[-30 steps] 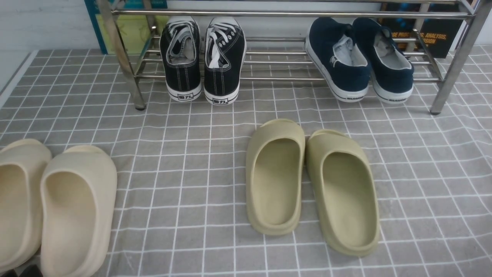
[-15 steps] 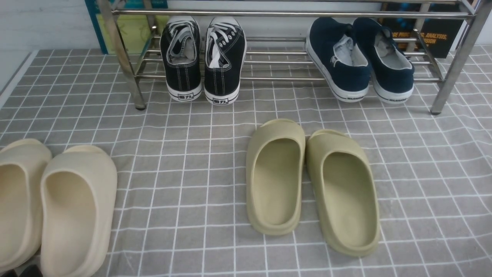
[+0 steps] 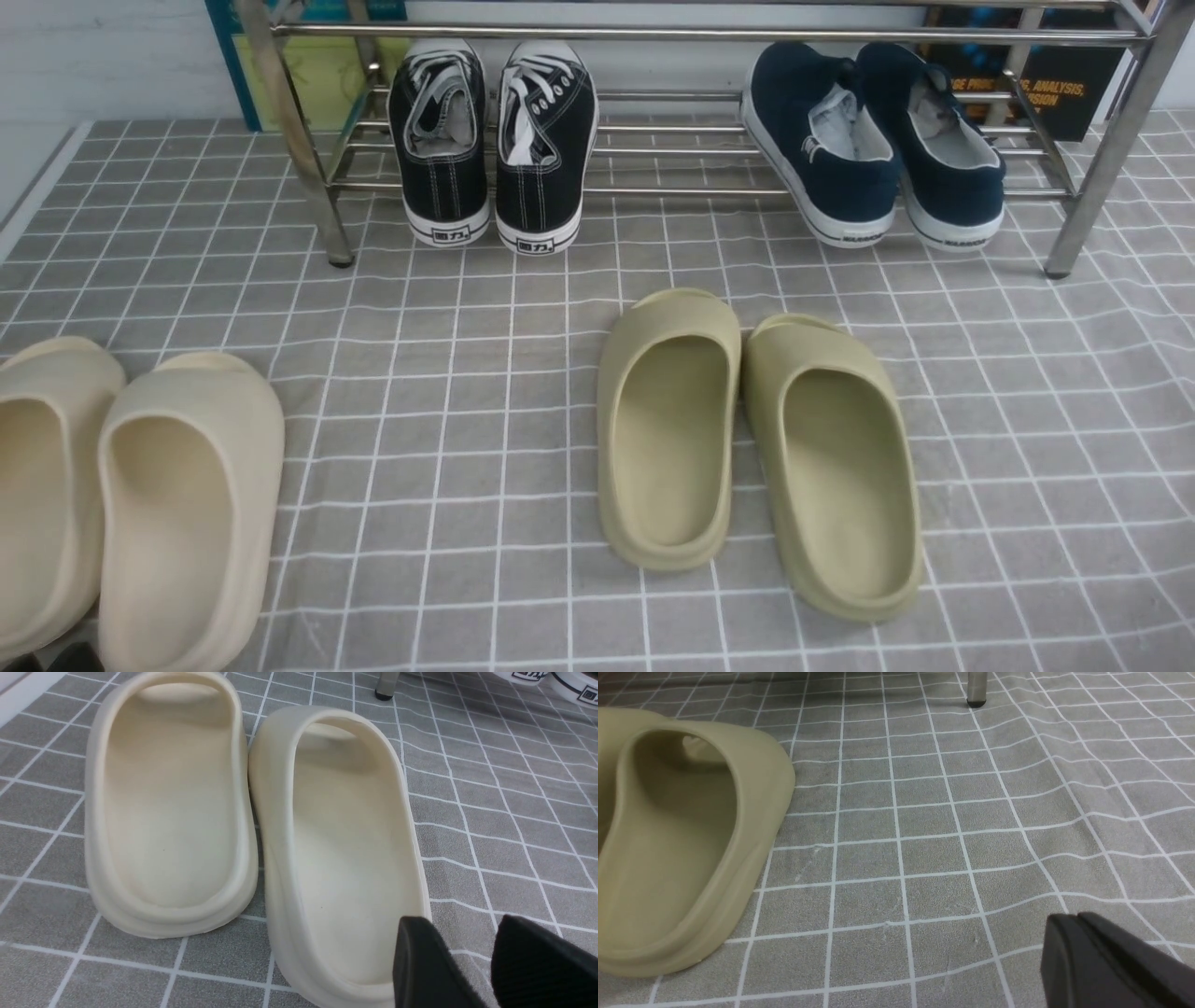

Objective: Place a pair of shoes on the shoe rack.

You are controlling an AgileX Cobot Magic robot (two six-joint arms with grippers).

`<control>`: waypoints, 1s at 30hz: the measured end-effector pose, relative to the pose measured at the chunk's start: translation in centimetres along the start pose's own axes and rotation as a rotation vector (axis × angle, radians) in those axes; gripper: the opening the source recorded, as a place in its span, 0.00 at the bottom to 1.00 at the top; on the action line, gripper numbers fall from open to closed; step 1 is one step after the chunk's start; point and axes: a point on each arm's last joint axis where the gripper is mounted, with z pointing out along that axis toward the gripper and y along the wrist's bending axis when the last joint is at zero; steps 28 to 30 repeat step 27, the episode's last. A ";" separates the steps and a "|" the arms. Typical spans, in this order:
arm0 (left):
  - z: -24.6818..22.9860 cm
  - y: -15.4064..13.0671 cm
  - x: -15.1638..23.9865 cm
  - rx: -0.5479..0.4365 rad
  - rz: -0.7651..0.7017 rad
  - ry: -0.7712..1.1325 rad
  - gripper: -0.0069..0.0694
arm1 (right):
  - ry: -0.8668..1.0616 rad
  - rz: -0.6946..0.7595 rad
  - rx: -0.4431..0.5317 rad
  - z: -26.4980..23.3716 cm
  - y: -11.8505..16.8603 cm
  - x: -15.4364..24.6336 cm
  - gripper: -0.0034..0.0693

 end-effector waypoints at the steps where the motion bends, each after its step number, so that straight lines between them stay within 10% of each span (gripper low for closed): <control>1: 0.0 0.0 0.0 0.000 0.000 0.000 0.40 | 0.000 0.000 0.000 0.0 0.0 0.0 0.08; 30: 0.0 0.0 0.0 0.000 0.000 0.000 0.40 | 0.000 0.000 0.000 0.0 0.0 0.0 0.11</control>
